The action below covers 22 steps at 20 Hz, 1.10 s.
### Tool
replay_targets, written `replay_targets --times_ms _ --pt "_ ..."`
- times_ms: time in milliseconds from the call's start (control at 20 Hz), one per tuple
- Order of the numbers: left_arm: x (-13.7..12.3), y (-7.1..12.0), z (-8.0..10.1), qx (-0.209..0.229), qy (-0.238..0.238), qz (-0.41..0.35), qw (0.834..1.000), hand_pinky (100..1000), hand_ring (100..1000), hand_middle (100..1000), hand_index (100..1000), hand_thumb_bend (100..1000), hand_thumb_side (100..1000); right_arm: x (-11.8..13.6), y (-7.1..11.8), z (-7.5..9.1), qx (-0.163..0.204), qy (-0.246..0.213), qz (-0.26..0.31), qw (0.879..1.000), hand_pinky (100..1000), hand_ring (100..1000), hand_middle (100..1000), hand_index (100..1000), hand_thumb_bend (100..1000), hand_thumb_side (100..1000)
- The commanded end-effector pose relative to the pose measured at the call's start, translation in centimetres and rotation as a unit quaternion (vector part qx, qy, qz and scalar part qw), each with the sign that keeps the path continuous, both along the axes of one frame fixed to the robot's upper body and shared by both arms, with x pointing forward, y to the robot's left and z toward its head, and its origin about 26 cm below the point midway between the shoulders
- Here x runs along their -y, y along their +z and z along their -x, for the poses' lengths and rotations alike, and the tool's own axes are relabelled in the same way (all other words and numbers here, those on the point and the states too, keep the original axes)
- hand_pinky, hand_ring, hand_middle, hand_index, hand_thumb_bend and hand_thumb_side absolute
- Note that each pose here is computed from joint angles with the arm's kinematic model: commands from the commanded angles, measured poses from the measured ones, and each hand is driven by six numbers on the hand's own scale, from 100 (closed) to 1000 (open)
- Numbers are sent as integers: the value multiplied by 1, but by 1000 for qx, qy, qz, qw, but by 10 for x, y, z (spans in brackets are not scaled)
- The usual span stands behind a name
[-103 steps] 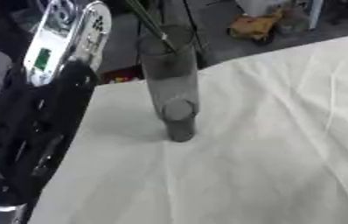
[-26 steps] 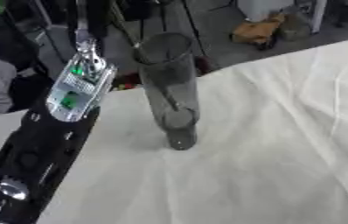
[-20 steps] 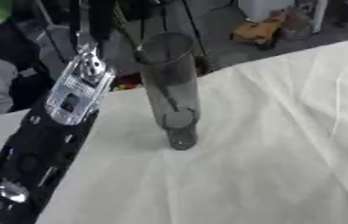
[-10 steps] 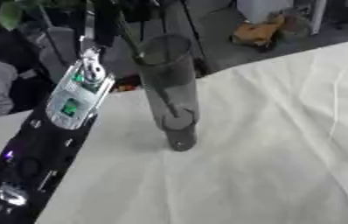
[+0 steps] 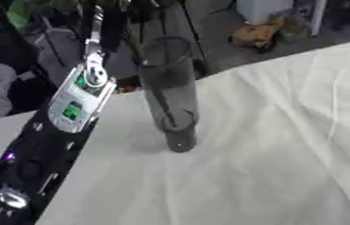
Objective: Arrange flowers into the vase.
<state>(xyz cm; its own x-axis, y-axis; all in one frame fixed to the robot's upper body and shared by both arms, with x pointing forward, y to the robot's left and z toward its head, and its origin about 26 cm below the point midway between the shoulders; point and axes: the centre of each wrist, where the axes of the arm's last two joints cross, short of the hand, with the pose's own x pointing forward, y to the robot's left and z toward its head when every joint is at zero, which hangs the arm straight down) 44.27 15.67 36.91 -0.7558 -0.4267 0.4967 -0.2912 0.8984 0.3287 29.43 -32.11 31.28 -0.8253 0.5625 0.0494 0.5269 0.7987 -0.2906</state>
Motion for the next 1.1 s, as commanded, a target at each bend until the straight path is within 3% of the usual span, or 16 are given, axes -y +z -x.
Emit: replay_targets --times_ms 50,450,1100 --pt "-4 12 4 11 -7 -29 999 264 617 724 577 100 1000 0 8 5 15 1 4 1000 832 1000 785 803 100 1000" --pt "-2 11 4 4 -27 -91 996 326 696 811 665 100 1000 0 8 5 15 1 2 1000 832 1000 785 803 100 1000" --pt "-4 6 2 0 -21 -119 993 349 717 829 681 100 1000 1 9 5 17 -1 -1 1000 832 1000 785 803 100 1000"
